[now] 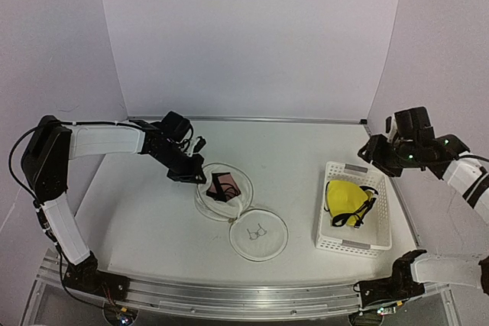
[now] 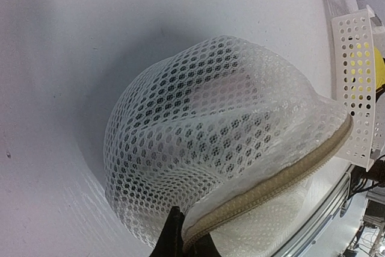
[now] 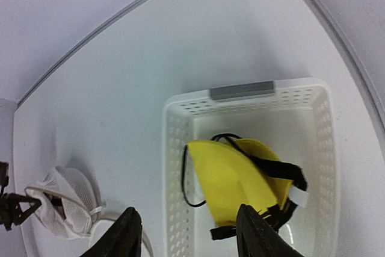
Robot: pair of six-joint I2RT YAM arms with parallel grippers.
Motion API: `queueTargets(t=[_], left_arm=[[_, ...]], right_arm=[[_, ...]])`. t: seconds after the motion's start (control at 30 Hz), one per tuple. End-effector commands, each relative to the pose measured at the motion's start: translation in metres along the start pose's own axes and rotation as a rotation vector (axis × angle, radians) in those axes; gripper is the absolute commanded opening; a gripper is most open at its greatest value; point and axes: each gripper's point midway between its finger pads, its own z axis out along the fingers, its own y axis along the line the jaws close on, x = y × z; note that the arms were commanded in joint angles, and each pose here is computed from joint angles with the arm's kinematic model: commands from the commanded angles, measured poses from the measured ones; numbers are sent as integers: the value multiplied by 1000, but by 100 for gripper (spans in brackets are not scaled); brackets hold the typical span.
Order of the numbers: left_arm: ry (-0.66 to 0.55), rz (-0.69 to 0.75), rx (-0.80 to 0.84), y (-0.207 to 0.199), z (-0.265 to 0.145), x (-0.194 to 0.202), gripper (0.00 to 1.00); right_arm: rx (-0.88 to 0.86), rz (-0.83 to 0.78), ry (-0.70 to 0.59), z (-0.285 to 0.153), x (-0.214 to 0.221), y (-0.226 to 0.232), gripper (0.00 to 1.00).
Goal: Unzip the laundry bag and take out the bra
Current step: Place the bra in the bin, then adjust the bra in the laundry bag.
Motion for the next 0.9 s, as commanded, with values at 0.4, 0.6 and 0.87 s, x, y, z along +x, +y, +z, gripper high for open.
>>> queueTargets(t=[0.4, 0.6, 0.87], left_arm=[[-116, -15, -64, 3, -31, -7, 0], [-98, -21, -41, 0, -30, -2, 0], [-89, -20, -29, -2, -28, -2, 0]], right_arm=[[-414, -472, 193, 14, 94, 240, 56], [-521, -577, 303, 25, 151, 301, 56], [-533, -619, 387, 57, 198, 333, 50]])
